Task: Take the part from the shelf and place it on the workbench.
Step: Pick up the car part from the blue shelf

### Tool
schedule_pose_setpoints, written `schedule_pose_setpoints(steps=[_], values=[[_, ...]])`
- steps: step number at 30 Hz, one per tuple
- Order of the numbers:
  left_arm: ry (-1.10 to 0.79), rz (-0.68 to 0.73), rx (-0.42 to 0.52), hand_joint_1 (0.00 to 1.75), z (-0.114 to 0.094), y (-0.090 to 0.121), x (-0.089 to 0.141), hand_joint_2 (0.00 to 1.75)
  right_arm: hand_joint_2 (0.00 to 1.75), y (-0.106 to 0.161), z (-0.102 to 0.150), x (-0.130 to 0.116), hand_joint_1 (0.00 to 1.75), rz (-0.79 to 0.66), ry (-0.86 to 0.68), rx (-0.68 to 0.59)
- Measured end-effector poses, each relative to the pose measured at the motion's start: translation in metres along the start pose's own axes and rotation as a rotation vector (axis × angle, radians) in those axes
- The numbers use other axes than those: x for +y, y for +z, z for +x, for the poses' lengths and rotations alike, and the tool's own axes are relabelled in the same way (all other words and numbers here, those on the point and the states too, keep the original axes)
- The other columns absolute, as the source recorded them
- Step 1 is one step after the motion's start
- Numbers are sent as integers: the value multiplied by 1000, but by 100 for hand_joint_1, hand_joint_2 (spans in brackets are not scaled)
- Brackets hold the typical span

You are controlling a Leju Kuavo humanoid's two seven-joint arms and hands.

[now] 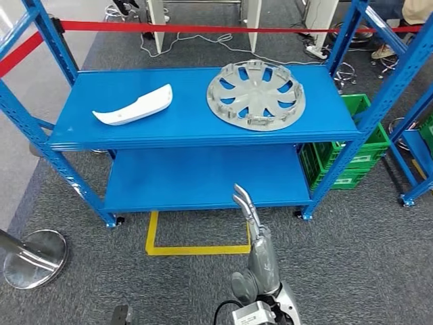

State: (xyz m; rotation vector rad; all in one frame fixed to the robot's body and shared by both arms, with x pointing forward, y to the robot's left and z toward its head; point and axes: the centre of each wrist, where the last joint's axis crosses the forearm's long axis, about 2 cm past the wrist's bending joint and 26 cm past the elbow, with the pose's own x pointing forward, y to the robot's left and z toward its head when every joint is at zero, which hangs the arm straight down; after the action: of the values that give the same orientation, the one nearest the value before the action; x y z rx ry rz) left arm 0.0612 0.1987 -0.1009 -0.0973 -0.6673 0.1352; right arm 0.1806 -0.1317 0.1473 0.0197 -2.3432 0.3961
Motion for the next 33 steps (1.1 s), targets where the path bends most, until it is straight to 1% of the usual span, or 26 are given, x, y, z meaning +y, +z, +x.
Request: schedule_pose_setpoints(steps=[9,33], values=[[38,-15,-1,0,-3,2,0,0,0,2,0,-1,0,2,8,2],[10,1,3,0,0,0,2,0,0,2,1,-1,0,5,17,-13]])
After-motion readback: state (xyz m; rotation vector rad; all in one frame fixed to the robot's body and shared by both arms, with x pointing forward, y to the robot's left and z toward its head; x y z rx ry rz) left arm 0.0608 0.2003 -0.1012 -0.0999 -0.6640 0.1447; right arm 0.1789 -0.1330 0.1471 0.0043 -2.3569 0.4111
